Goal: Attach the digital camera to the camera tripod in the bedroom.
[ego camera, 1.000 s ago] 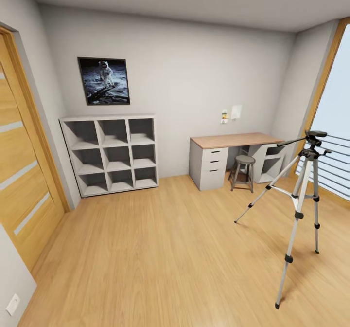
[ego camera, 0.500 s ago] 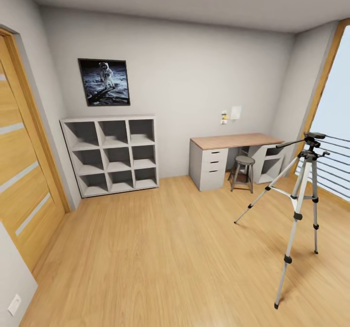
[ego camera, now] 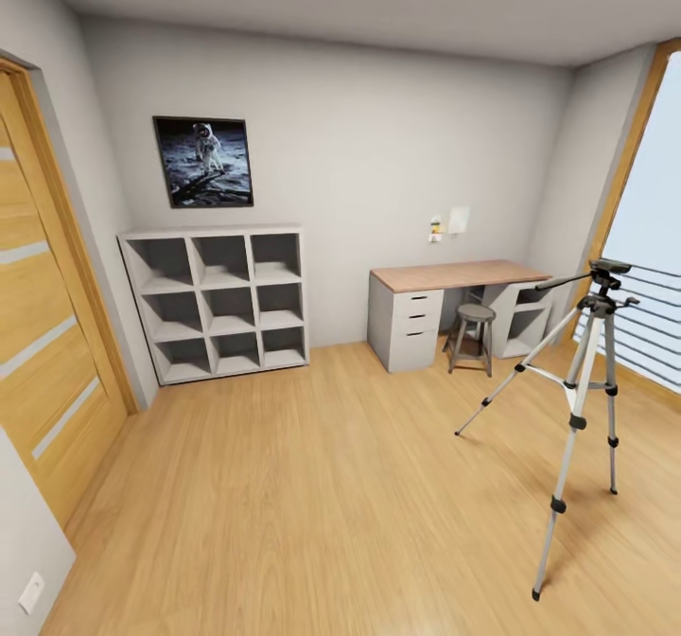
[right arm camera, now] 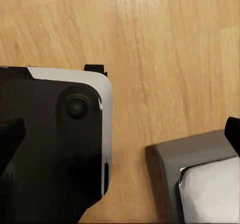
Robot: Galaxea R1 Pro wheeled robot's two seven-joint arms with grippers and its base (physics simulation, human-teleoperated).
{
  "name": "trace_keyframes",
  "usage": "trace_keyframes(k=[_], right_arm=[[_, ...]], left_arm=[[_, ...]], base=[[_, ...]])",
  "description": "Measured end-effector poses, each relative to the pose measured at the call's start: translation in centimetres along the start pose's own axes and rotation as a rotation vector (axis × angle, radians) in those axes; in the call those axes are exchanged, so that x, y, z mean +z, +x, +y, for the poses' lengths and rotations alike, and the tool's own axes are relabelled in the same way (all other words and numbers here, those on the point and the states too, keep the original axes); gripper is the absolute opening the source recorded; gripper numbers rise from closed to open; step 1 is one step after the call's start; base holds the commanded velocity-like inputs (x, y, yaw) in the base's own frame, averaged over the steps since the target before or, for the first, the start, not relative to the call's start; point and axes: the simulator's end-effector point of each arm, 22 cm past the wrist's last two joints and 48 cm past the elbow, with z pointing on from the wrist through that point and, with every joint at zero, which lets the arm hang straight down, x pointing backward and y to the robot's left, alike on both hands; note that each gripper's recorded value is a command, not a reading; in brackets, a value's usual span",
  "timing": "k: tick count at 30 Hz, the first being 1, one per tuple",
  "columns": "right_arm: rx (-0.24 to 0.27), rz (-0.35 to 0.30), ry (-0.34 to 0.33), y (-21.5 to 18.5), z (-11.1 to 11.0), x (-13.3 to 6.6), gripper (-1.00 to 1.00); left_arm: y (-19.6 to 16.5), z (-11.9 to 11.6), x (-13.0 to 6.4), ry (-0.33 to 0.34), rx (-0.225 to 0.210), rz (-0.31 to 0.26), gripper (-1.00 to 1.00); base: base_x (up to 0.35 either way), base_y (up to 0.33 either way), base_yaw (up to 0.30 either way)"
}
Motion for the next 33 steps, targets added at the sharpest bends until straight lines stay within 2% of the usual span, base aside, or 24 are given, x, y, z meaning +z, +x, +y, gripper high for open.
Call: trace_keyframes(k=[21, 33], right_arm=[[-0.001, -0.01, -0.002, 0.4, 0.1, -1.6, 1.0], [-0.001, -0.01, -0.001, 0.4, 0.1, -1.6, 1.0]], left_arm=[[0.5, 0.4, -1.6, 0.0, 0.001, 0.002, -1.0], [0.5, 0.4, -1.6, 0.001, 0.002, 0.001, -1.0]], base=[[0.0, 0.0, 0.0], [0.0, 0.0, 0.0]])
